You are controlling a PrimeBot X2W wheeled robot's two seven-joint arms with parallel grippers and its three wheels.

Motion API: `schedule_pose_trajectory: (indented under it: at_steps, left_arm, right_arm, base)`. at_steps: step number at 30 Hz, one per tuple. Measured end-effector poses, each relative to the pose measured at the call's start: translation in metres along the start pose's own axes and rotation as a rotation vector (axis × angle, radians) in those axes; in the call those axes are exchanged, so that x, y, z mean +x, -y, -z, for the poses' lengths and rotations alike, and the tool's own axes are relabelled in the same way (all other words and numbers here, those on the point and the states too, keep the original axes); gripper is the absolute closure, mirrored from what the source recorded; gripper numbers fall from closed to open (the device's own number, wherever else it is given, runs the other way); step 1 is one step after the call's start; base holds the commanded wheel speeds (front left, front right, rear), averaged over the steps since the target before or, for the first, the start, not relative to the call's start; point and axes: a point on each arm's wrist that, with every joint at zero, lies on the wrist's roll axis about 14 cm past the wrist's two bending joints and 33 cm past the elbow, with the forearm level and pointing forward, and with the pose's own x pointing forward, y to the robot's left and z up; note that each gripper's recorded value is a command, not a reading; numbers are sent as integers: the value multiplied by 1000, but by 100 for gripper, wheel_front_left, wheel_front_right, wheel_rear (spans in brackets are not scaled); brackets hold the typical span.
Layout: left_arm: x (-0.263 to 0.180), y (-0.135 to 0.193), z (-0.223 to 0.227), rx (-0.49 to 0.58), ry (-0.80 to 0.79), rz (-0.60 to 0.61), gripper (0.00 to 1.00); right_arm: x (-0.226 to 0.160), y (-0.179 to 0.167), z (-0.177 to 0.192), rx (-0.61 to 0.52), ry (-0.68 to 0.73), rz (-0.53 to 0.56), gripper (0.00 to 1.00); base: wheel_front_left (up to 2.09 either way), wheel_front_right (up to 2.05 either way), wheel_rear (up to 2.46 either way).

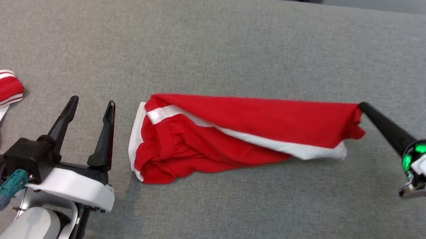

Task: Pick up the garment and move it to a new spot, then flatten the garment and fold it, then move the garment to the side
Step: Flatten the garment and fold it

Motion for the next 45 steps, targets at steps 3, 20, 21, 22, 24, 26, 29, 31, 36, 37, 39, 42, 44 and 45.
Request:
schedule_pose_trajectory:
  at_steps: [3, 20, 21, 22, 24, 26, 29, 31, 36, 37, 39, 42, 44, 45]
  left_arm:
    - [4, -1, 7, 1, -16, 0, 0]
    - [20, 4, 24, 16, -40, 34, 0]
    - [20, 5, 23, 17, -35, 35, 0]
    - [20, 5, 21, 17, -29, 38, 0]
    - [21, 7, 18, 12, -18, 41, 0]
    - [21, 9, 15, 10, -9, 47, 0]
    - [21, 10, 11, 13, 1, 50, 0]
    - [22, 12, 7, 14, 12, 57, 0]
    - [20, 12, 0, 20, 30, 58, 0]
    - [19, 13, -3, 22, 37, 59, 0]
    - [17, 14, -5, 24, 42, 61, 0]
    - [11, 15, -7, 27, 43, 66, 0]
    - [8, 17, -10, 28, 45, 71, 0]
    - [6, 18, -10, 28, 43, 74, 0]
  right_arm:
    - [15, 32, -10, 70, 25, 79, 100]
    - [51, 92, -37, 28, 233, 285, 0]
    - [45, 93, -41, 9, 267, 294, 0]
    - [38, 94, -45, -24, 304, 307, 0]
    - [22, 96, -54, -109, 369, 334, 0]
    - [5, 96, -63, -225, 435, 359, 0]
    - [-23, 93, -78, -428, 517, 396, 0]
    - [-35, 88, -82, -569, 528, 408, 0]
    - [-55, 65, -91, -770, 563, 404, 0]
    - [-58, 60, -90, -804, 565, 401, 0]
    - [-65, 50, -87, -850, 581, 397, 0]
    - [-74, 37, -76, -899, 597, 387, 0]
    - [-81, 34, -63, -917, 593, 390, 0]
    - [-84, 33, -58, -924, 591, 392, 0]
  base:
    - [0, 0, 0]
    - [0, 0, 0]
    - [0, 0, 0]
    - [0, 0, 0]
    - [0, 0, 0]
    - [0, 0, 0]
    - [0, 0, 0]
    - [0, 0, 0]
    - [0, 0, 0]
    - [0, 0, 0]
    - [0, 0, 0]
    - [0, 0, 0]
    - [0, 0, 0]
    - [0, 0, 0]
